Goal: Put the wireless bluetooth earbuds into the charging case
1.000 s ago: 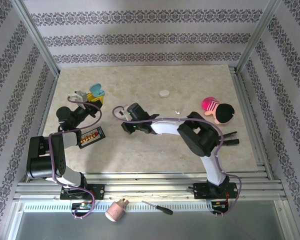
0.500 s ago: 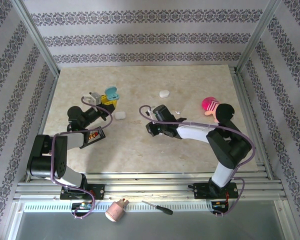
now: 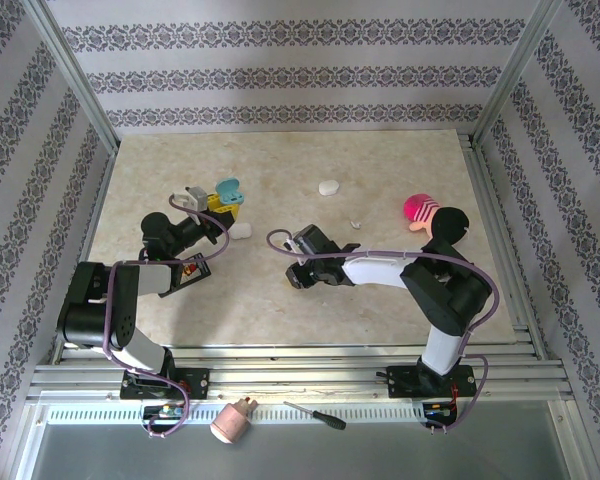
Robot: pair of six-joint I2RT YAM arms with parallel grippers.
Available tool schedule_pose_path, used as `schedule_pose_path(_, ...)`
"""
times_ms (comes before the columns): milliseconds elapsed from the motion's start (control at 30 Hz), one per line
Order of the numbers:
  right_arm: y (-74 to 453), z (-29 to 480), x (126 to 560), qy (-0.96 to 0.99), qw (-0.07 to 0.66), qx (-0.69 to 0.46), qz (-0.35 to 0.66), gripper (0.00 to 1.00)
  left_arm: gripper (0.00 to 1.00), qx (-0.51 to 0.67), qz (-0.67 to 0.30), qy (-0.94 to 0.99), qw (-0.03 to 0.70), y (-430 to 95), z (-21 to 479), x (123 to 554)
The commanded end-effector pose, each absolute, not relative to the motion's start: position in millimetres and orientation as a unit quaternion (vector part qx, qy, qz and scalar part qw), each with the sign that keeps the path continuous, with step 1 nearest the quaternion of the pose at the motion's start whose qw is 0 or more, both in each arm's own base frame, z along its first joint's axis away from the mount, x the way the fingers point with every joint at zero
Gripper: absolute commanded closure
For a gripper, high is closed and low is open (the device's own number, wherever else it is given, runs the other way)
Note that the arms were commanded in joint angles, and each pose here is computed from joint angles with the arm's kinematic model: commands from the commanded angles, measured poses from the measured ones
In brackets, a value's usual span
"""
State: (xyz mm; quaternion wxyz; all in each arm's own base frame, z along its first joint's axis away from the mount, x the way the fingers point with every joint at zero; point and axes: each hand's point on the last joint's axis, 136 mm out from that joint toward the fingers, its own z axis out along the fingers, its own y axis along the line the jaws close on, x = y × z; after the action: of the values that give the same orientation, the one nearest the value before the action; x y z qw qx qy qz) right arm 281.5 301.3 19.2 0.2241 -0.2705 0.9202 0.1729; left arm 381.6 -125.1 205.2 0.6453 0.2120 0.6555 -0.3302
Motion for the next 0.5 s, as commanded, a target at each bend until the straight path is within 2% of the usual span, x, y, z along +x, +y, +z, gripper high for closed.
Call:
schedule_pose_path(0, 307.3, 41.9, 288.0, 0.913, 0.248, -0.266, 0.183, 0.57, 0.80, 0.227, -0.336, 0.638, 0.655, -131.1, 215.1, 379.4)
schedule_pose_path(133, 313.1, 58.9, 291.8, 0.909, 0.260, -0.237, 0.225, 0.52, 0.80, 0.227, -0.337, 0.638, 0.655, -131.2, 215.1, 380.2)
schedule_pose_path(300, 312.8, 59.4, 298.4, 0.914, 0.238, -0.182, 0.272, 0.52, 0.80, 0.227, -0.338, 0.637, 0.655, -131.5, 215.1, 380.5)
schedule_pose_path(467, 316.9, 54.8, 294.6, 0.917, 0.217, -0.176, 0.285, 0.52, 0.80, 0.228, -0.336, 0.638, 0.654, -131.5, 214.4, 380.7)
